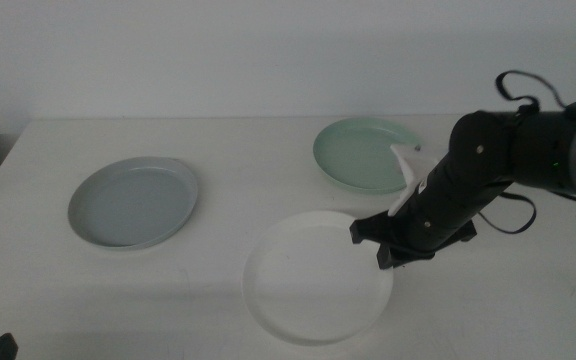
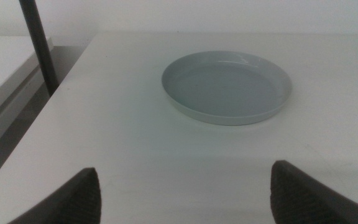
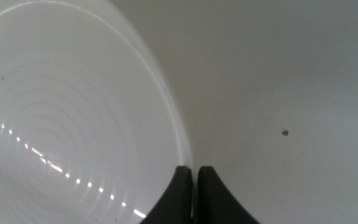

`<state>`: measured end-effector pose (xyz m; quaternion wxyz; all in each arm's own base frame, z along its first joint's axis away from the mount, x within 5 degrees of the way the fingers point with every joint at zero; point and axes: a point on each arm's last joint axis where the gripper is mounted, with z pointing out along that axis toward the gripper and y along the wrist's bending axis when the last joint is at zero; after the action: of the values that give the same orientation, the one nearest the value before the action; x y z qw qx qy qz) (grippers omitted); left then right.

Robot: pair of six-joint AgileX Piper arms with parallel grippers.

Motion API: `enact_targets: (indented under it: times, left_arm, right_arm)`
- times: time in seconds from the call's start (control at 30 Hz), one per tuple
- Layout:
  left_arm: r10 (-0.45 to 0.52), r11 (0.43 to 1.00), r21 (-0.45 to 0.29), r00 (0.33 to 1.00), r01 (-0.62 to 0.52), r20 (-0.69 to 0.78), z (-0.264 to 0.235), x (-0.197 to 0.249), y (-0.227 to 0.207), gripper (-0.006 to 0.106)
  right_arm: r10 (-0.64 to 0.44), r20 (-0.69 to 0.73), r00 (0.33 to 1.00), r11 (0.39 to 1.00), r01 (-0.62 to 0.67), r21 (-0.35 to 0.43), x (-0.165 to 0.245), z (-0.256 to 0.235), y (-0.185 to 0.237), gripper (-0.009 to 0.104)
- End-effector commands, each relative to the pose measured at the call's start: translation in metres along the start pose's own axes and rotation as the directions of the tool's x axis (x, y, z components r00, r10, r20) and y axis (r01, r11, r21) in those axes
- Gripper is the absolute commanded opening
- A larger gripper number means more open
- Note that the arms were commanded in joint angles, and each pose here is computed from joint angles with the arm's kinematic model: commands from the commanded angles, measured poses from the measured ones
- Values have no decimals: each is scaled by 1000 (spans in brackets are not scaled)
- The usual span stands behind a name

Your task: Stack the three bowls on top of each other.

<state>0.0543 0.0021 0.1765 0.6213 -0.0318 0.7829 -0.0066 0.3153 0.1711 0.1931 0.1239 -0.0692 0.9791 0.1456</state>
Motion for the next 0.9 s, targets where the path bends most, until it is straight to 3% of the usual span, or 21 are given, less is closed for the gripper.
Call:
enact_targets:
  times: [0.0, 0.23, 0.43, 0.6, 0.87]
  left_arm:
    - [-14, 1000, 17, 995, 13, 96, -2, -9, -1, 97]
    - [-14, 1000, 17, 995, 13, 96, -2, -9, -1, 97]
    - [-14, 1000, 17, 995, 13, 96, -2, -9, -1, 97]
    - [-14, 1000, 17, 995, 13, 96, -2, -9, -1, 97]
    - [-14, 1000, 17, 995, 13, 96, -2, -9, -1, 97]
  right_arm:
    - [-4, 79, 997, 1000, 6, -25, -10, -12, 7, -1]
    - [-23, 61, 998, 1000, 23, 3, -10, -3, 3, 6]
    - [-29, 71, 997, 1000, 29, 7, -12, -9, 2, 36]
    - [-69, 180, 981, 997, 64, 29, -37, -47, 0, 58]
    - [-8, 350, 937, 996, -25, 88, -107, -81, -32, 60]
